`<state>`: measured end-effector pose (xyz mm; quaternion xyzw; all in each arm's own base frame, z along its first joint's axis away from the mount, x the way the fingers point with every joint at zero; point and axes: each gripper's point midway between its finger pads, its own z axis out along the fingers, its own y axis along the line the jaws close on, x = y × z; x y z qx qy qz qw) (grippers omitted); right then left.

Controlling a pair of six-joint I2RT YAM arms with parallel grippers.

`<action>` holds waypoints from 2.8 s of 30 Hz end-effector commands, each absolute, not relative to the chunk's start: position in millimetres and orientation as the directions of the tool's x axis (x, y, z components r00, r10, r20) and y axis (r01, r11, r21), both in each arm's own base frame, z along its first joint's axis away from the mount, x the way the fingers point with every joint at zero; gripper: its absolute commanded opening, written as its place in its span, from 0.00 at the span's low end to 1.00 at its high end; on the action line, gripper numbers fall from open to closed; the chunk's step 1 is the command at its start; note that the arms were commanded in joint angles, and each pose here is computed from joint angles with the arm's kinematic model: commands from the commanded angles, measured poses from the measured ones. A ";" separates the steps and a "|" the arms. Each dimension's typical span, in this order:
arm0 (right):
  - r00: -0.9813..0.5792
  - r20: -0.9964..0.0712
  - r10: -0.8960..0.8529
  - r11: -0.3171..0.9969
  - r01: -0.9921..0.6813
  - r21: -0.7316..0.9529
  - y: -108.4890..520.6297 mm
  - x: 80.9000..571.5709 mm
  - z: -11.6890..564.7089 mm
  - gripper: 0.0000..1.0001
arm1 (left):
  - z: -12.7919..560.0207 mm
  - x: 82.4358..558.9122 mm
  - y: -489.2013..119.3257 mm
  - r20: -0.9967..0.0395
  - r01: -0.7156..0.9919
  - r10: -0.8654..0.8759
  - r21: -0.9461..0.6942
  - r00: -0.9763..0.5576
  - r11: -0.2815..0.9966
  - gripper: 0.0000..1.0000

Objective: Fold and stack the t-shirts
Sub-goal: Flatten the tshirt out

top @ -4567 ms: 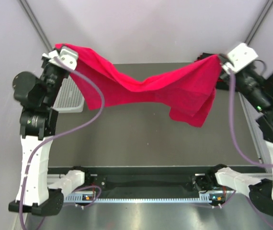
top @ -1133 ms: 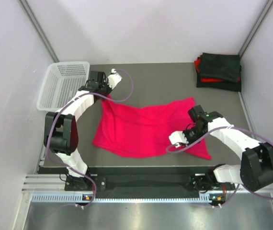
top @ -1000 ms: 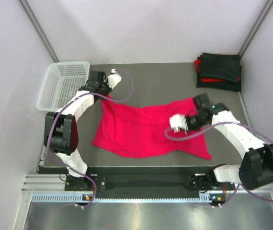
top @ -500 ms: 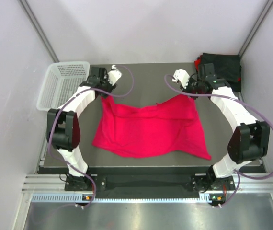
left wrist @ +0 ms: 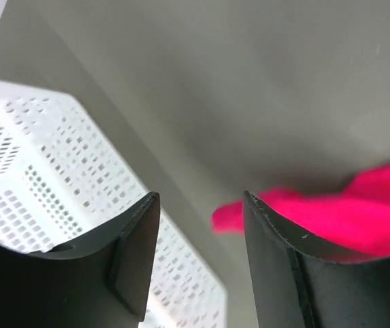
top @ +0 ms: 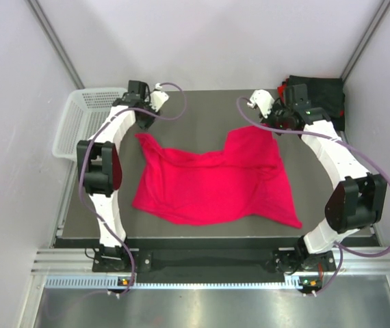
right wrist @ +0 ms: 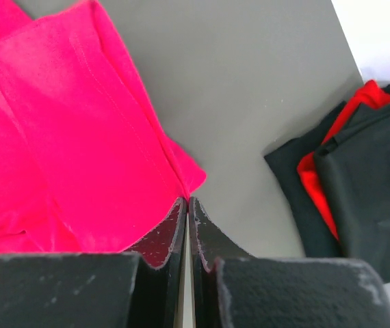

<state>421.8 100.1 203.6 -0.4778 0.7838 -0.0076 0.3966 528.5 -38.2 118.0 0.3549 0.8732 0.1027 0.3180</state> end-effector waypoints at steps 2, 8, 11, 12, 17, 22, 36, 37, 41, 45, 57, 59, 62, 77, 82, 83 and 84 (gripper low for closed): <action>-0.222 -0.630 -0.744 0.576 -0.691 -0.437 91.9 428.4 234.3 0.00 | 177.3 491.5 -24.4 -0.498 0.657 0.744 0.384 -0.445 0.649 0.57; -0.244 -0.647 -0.723 0.596 -0.694 -0.405 96.0 429.3 228.4 0.00 | 188.9 467.6 -4.1 -0.591 0.606 0.588 0.201 -0.552 0.770 0.58; -0.247 -0.647 -0.721 0.597 -0.695 -0.400 95.9 429.1 227.9 0.00 | 168.7 458.5 -2.1 -0.561 0.471 0.370 -0.041 -0.741 0.881 0.50; -0.245 -0.647 -0.722 0.596 -0.696 -0.401 96.3 429.9 227.5 0.00 | 165.1 460.7 -1.8 -0.557 0.418 0.309 -0.076 -0.771 0.905 0.49; -0.249 -0.648 -0.720 0.594 -0.703 -0.390 98.1 429.5 227.1 0.00 | 152.0 475.8 -7.9 -0.570 0.376 0.243 -0.126 -0.785 0.918 0.49; -0.253 -0.643 -0.723 0.595 -0.701 -0.393 97.7 426.2 225.8 0.00 | 157.3 486.1 -21.7 -0.592 0.424 0.246 -0.182 -0.767 0.887 0.48; -0.272 -0.622 -0.734 0.593 -0.704 -0.391 94.8 420.8 219.1 0.00 | 111.3 494.1 -6.3 -0.504 0.376 0.259 -0.144 -0.824 0.916 0.58; -0.275 -0.621 -0.734 0.594 -0.703 -0.391 94.0 421.1 219.2 0.00 | 106.5 497.3 -6.3 -0.498 0.372 0.259 -0.141 -0.828 0.917 0.59; -0.275 -0.618 -0.736 0.592 -0.704 -0.392 94.1 421.7 218.6 0.00 | 99.2 505.2 -1.2 -0.493 0.358 0.256 -0.124 -0.832 0.925 0.58; -0.280 -0.614 -0.737 0.592 -0.707 -0.387 94.1 421.5 214.4 0.00 | 93.3 510.6 2.2 -0.491 0.353 0.259 -0.108 -0.832 0.929 0.57; -0.286 -0.616 -0.734 0.592 -0.714 -0.373 96.4 423.8 208.0 0.00 | 79.1 507.8 9.0 -0.438 0.356 0.298 -0.054 -0.848 0.933 0.53; -0.285 -0.616 -0.734 0.591 -0.715 -0.373 97.1 423.7 207.6 0.00 | 77.2 506.3 7.0 -0.430 0.362 0.305 -0.056 -0.850 0.931 0.52; -0.286 -0.616 -0.734 0.592 -0.713 -0.375 96.0 423.4 207.8 0.00 | 72.7 505.4 5.5 -0.421 0.361 0.303 -0.065 -0.855 0.930 0.50; -0.291 -0.614 -0.733 0.590 -0.721 -0.362 96.9 422.6 201.1 0.00 | 67.4 495.4 3.6 -0.383 0.370 0.317 -0.072 -0.868 0.926 0.43; -0.288 -0.618 -0.731 0.591 -0.721 -0.362 97.7 424.0 202.9 0.00 | 58.4 489.9 -0.7 -0.357 0.367 0.310 -0.104 -0.882 0.924 0.44; -0.287 -0.618 -0.732 0.590 -0.721 -0.363 97.6 423.6 203.0 0.00 | 57.7 489.4 -2.1 -0.355 0.367 0.309 -0.109 -0.882 0.924 0.44; -0.286 -0.618 -0.732 0.590 -0.719 -0.366 97.4 423.8 204.2 0.00 | 55.6 488.3 -2.9 -0.349 0.363 0.305 -0.116 -0.886 0.924 0.44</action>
